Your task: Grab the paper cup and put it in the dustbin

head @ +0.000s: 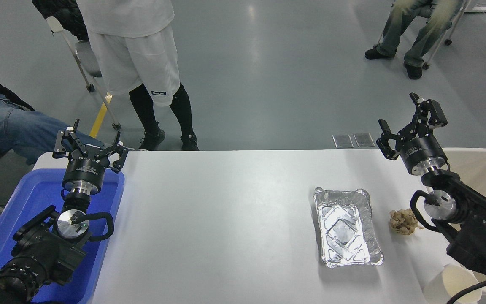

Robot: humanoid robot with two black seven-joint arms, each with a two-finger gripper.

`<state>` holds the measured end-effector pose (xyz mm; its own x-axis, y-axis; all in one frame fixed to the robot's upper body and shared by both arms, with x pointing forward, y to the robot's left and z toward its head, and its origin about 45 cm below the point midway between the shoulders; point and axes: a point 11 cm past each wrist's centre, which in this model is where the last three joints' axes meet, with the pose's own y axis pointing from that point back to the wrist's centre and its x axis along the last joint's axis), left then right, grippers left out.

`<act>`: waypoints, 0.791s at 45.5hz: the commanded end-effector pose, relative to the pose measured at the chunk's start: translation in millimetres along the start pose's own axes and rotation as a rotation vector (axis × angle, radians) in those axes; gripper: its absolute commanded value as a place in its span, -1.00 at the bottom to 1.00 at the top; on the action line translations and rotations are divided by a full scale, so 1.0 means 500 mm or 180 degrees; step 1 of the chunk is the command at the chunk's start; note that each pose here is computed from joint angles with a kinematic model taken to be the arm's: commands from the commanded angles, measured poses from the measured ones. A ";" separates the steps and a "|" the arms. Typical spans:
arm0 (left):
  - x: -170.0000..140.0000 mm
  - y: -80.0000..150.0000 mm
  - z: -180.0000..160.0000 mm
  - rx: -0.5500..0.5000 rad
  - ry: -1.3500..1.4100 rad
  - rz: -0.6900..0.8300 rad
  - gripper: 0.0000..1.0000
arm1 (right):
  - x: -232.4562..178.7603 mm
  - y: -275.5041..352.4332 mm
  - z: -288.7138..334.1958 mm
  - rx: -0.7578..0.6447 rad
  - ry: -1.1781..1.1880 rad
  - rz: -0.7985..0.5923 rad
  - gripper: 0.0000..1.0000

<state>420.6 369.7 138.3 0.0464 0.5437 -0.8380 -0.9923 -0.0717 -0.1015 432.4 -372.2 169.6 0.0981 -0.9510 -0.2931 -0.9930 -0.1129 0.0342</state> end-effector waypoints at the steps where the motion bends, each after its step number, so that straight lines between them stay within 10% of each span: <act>1: 0.000 0.000 0.001 -0.0002 -0.0002 0.0002 0.98 | 0.010 -0.008 -0.022 -0.0232 0.0584 -0.0111 1.00; 36: 0.001 0.000 -0.001 0.0001 -0.0002 0.0010 0.98 | 0.057 0.016 -0.168 -0.1293 0.2129 -0.0443 1.00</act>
<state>420.6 369.9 137.9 0.0432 0.5443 -0.8378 -0.9924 -0.0735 -0.0989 440.9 -403.9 217.0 0.2951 -0.9381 0.1814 -0.9172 -0.2249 0.3289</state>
